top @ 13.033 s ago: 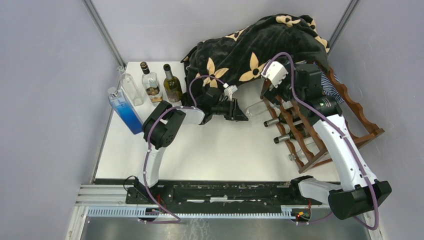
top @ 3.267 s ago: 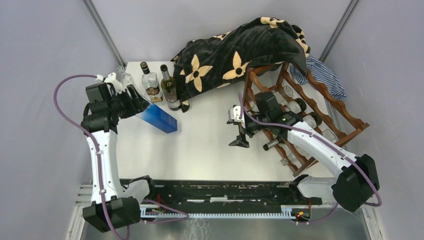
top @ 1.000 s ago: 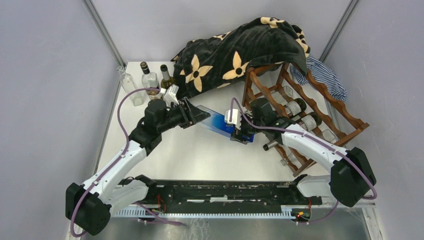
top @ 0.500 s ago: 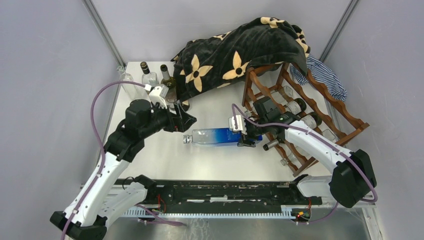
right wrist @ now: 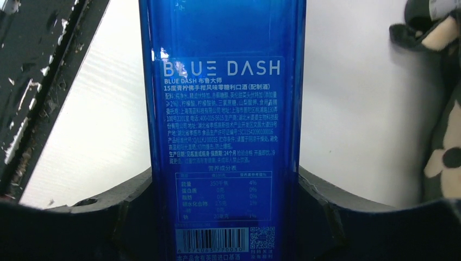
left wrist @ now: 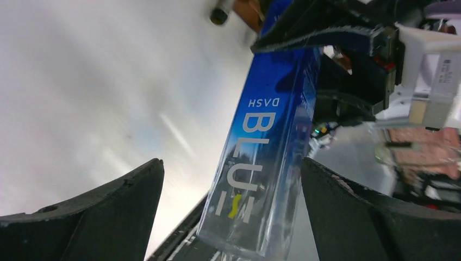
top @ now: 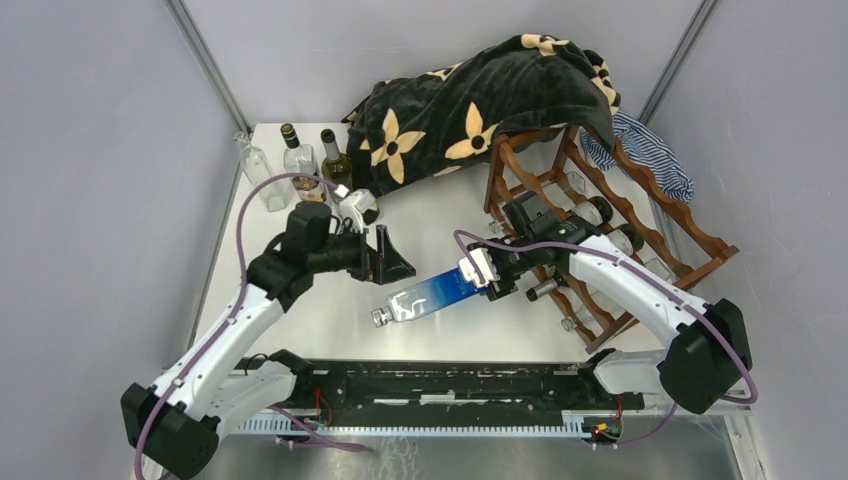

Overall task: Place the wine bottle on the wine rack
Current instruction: Pick up the wine bottle from the center of the board.

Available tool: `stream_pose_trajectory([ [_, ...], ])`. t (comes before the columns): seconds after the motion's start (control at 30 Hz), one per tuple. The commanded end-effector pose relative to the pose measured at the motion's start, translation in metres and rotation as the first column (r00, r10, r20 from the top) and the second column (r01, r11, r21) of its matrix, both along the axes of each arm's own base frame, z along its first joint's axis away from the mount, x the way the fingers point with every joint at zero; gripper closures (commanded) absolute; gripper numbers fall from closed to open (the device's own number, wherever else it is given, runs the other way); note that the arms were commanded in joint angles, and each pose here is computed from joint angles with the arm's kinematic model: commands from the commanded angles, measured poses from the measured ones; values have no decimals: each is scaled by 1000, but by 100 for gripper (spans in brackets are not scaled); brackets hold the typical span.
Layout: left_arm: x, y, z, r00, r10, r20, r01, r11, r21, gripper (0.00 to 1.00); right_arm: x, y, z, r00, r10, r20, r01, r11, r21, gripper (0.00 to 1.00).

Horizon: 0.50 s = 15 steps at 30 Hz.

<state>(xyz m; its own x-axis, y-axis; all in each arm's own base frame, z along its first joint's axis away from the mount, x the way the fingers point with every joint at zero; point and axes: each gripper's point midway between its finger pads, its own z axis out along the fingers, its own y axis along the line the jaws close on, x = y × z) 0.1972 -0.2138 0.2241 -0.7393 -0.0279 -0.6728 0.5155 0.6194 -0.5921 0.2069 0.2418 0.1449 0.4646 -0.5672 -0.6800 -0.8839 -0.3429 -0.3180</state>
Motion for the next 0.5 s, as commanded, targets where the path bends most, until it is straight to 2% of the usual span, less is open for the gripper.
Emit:
stream_pose_trajectory([
  [0.0, -20, -30, 11, 980, -194, -46, 181, 963, -199, 0, 4, 24, 53, 968, 160, 192, -186, 975, 125, 100],
  [0.2, -38, -40, -6, 946, -287, -148, 234, 924, -302, 3, 9, 25, 56, 949, 193, 248, -225, 969, 105, 100],
  [0.4, -49, -43, -13, 929, -315, -193, 239, 911, -337, 5, 24, 30, 70, 945, 150, 289, -191, 975, 117, 100],
  [0.47, -52, -44, -19, 921, -323, -219, 239, 911, -336, 14, 28, 31, 75, 944, 141, 299, -185, 975, 123, 100],
])
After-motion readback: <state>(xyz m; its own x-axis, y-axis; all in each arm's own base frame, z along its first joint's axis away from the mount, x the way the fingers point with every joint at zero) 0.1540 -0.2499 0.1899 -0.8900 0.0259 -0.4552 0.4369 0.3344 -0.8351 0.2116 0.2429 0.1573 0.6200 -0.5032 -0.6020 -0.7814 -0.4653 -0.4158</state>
